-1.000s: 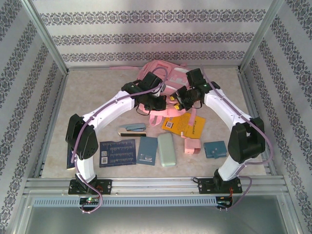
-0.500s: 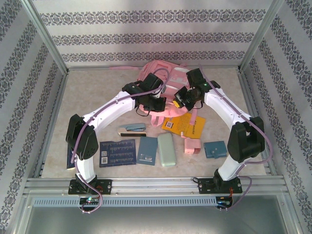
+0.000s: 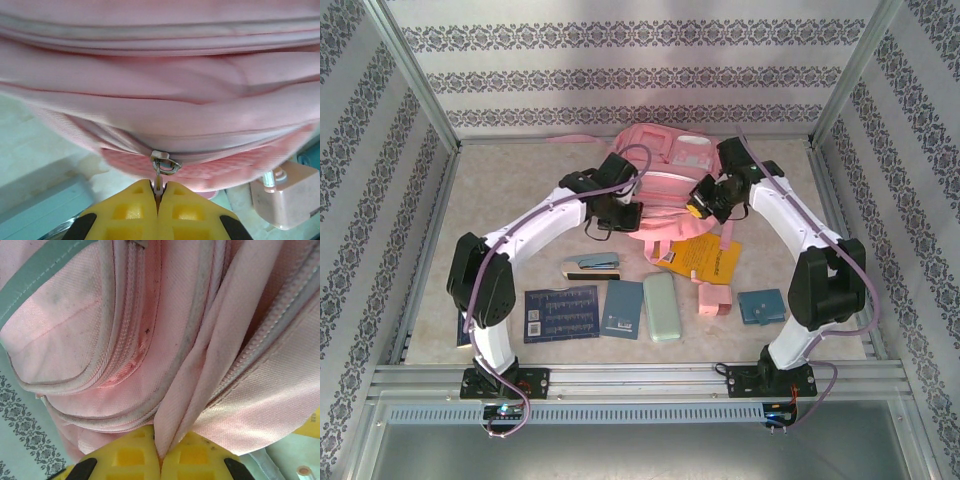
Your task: Pack the student bag
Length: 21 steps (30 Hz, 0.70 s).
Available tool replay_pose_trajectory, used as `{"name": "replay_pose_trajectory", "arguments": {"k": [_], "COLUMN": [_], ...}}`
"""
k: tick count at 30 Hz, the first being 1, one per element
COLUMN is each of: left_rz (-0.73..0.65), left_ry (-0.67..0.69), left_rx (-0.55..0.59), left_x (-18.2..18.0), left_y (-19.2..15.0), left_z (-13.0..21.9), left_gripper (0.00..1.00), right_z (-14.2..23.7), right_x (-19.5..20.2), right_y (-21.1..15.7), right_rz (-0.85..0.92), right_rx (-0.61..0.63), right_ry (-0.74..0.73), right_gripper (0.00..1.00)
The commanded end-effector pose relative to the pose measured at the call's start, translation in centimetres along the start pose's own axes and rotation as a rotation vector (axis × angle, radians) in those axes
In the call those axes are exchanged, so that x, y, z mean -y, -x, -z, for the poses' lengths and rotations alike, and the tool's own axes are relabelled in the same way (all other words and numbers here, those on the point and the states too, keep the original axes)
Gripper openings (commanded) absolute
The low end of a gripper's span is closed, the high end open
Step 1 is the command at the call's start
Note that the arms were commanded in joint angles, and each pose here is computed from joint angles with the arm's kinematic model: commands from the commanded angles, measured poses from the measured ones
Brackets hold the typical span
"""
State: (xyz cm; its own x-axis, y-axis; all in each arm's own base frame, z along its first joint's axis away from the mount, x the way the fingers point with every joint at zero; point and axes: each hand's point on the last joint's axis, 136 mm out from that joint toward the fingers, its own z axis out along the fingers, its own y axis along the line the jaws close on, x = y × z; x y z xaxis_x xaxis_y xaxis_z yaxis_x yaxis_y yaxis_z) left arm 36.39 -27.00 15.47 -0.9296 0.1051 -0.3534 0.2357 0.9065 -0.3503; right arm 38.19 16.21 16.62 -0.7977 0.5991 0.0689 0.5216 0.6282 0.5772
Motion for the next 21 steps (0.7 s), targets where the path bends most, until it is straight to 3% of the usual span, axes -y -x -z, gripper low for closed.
{"name": "replay_pose_trajectory", "arguments": {"k": [1, 7, 16, 21], "left_rz": [0.027, 0.144, 0.124, 0.110], "left_ry": [0.039, 0.024, -0.017, -0.047], "left_rx": [0.021, 0.009, 0.108, 0.111], "left_x": [-2.6, -6.0, -4.7, -3.4], "left_y": [0.1, 0.0, -0.5, -2.0], "left_z": [1.4, 0.7, 5.0, 6.0], "left_gripper": [0.00, 0.00, 0.00, 0.00], "right_z": [1.7, 1.7, 1.7, 0.5], "right_x": [-1.7, -2.9, -8.2, -9.1], "right_y": [1.5, 1.6, 0.8, 1.8], "right_rz": [0.083, 0.122, 0.312, 0.325], "right_rx": [0.042, 0.019, -0.021, -0.025], "right_ry": [0.043, 0.101, 0.196, 0.144], "right_gripper": [0.00, 0.00, 0.00, 0.03]}}
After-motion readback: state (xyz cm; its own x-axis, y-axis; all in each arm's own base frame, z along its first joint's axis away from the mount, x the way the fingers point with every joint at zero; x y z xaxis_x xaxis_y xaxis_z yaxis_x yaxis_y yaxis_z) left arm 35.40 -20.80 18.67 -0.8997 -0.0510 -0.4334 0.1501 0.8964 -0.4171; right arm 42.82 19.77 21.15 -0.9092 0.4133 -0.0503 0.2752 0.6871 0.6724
